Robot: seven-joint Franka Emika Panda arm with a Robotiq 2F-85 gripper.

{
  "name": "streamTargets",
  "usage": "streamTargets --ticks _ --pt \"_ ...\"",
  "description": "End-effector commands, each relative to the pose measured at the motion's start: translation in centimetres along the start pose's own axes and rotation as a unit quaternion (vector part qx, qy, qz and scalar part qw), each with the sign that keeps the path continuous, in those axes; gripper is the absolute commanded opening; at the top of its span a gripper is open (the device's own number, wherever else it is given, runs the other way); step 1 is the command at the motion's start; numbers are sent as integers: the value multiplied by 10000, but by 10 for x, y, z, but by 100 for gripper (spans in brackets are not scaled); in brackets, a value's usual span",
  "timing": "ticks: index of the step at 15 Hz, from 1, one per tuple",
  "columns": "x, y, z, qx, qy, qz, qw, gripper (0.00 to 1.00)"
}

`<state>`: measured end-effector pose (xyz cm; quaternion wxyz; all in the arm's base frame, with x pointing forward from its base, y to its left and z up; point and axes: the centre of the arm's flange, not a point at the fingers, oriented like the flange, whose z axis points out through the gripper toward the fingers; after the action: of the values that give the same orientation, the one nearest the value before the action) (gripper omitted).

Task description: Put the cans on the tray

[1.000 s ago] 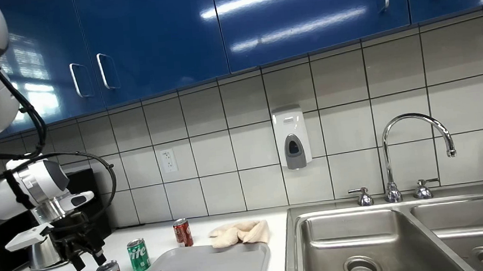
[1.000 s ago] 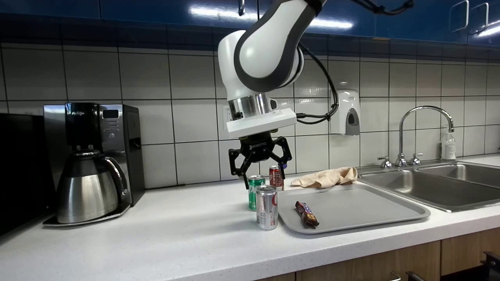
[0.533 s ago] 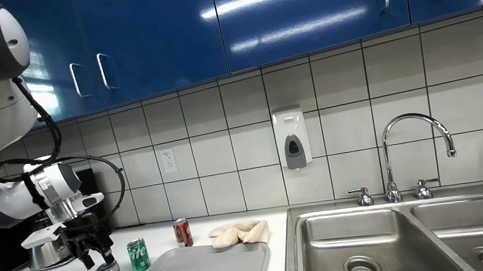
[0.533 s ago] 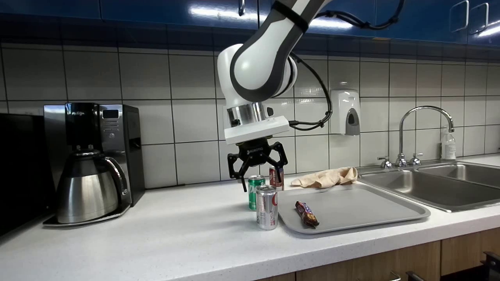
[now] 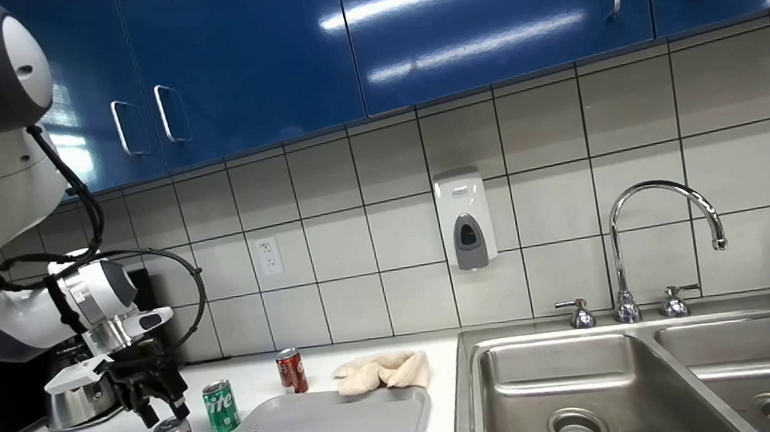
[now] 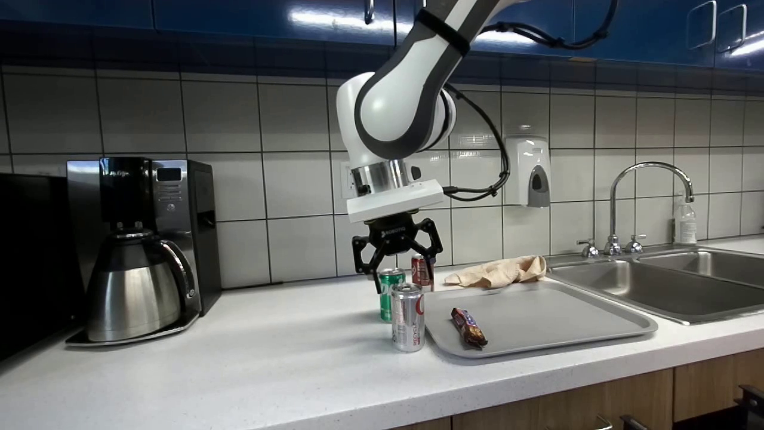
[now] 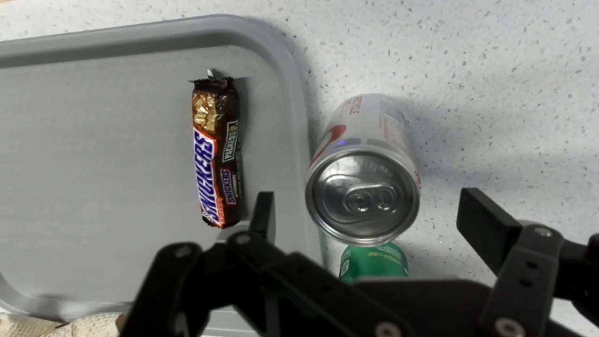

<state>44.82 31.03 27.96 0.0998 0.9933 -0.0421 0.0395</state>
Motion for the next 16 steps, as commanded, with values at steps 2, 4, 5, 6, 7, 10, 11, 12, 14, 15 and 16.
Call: streamTargets --ticks 2,4,5,6,7,10,11,12,14,15,16 --pt "1 -6 6 0 -59 -51 10000 100" --pt "0 -8 12 -25 -88 -96 9999 100" --pt "0 -8 16 -28 -112 -111 9999 100" --pt "-1 -9 18 -29 -129 -126 9998 100" --pt "-1 -9 21 -45 -139 -143 9998 100" --pt "1 -8 28 -54 -163 -165 9997 100" --pt "2 -6 30 -56 -164 -150 9997 100" --pt "3 -5 31 -38 -182 -130 9997 100" --pt "3 -3 33 -20 -190 -130 9997 100" --pt "3 -4 34 -11 -192 -136 9997 100" --pt "2 -5 34 -2 -199 -153 9997 100"
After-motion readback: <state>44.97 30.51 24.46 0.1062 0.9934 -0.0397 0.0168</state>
